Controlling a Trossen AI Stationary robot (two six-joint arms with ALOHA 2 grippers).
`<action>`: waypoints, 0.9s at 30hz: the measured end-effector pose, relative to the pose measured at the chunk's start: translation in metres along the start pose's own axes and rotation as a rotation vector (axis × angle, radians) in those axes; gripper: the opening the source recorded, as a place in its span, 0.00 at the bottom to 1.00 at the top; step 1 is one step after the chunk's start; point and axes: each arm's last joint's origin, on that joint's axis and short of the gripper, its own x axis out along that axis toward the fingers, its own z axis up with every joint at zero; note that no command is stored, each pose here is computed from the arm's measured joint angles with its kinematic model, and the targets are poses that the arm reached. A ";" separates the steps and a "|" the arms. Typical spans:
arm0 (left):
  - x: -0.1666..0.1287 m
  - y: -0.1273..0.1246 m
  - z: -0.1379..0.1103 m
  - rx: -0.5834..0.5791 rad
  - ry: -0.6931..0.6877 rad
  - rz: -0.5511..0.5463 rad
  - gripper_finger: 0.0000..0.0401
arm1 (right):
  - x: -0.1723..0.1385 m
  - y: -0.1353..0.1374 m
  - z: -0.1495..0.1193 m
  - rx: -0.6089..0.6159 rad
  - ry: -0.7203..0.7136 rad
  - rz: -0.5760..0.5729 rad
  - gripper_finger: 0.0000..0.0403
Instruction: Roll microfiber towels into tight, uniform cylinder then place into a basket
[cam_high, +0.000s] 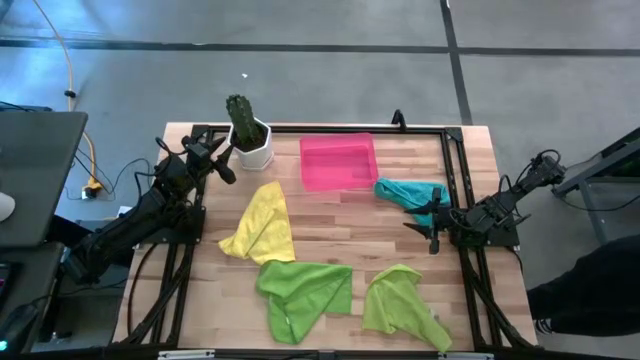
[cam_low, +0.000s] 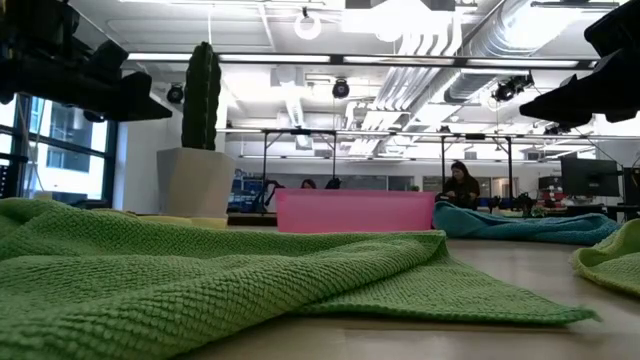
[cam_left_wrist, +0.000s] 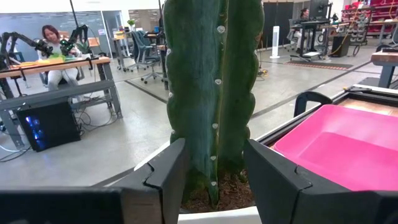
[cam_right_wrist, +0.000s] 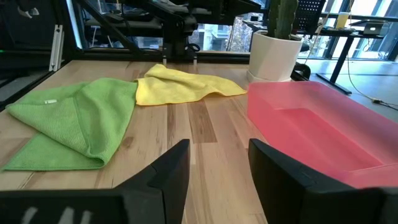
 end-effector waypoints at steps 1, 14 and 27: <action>0.000 0.000 0.000 0.000 0.000 0.000 0.37 | 0.000 0.000 0.000 0.000 0.000 0.000 0.39; 0.000 0.000 0.000 0.000 0.000 0.000 0.37 | 0.001 -0.003 0.000 0.005 0.002 -0.029 0.39; 0.000 0.000 0.000 0.000 0.000 0.000 0.37 | 0.011 -0.030 0.000 0.053 0.023 -0.320 0.39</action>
